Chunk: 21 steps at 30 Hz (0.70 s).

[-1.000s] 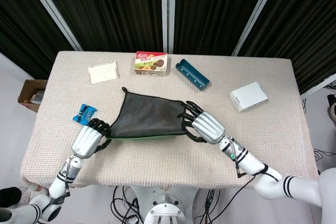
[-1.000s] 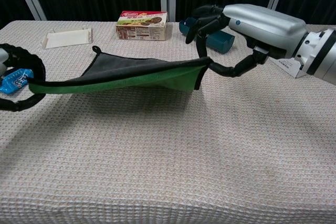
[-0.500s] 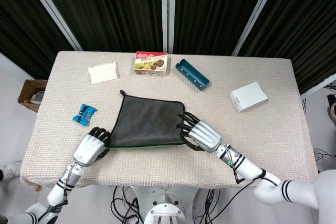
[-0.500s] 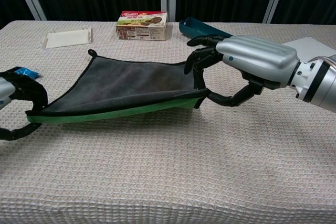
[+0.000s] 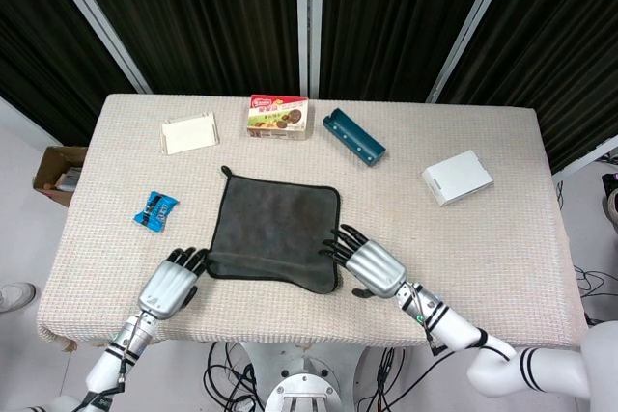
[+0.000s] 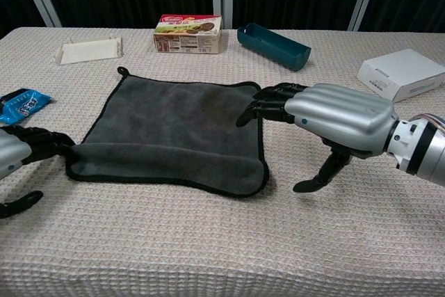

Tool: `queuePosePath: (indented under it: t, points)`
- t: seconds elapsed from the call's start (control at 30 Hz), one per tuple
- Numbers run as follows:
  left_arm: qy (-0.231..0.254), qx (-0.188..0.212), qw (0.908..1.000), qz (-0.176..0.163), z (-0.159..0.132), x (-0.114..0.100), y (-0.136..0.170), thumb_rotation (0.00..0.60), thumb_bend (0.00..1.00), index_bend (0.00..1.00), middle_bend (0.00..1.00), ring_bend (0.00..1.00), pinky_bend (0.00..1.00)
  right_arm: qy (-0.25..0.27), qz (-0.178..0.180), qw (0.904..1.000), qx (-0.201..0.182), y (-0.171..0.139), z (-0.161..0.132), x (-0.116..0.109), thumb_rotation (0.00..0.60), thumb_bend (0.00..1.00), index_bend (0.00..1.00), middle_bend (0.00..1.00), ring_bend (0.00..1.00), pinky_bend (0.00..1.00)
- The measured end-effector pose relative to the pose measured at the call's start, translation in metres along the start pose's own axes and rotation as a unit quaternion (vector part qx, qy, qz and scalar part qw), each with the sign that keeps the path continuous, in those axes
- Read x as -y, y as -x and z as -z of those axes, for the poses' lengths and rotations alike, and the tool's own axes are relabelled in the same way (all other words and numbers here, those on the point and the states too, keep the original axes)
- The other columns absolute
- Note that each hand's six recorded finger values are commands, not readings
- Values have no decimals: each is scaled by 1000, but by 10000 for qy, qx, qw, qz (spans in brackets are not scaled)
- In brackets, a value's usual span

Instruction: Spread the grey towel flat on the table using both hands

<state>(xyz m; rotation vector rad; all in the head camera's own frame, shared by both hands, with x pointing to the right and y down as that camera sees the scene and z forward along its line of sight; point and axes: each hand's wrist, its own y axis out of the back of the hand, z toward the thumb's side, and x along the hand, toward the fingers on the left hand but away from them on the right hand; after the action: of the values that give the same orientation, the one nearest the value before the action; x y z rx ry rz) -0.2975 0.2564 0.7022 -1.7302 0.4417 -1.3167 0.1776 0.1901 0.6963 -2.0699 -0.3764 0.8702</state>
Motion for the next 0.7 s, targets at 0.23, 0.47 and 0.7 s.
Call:
queuePosePath:
  t: [0.23, 0.47, 0.7]
  points:
    - [13, -237, 9996, 128, 7, -14, 10, 600, 149, 147, 126, 153, 242, -35, -209, 9998, 60, -7, 1, -2, 600, 0, 138, 89, 0, 0]
    - [277, -307, 9989, -227, 14, -32, 10, 600, 148, 271, 147, 154, 241, -116, 221, 9995, 190, -5, 7, -30, 600, 0, 134, 89, 0, 0]
    - [121, -239, 9994, -218, 17, -24, 12, 600, 151, 335, 147, 154, 240, -129, 603, 9969, 494, -16, 24, -54, 600, 0, 134, 88, 0, 0]
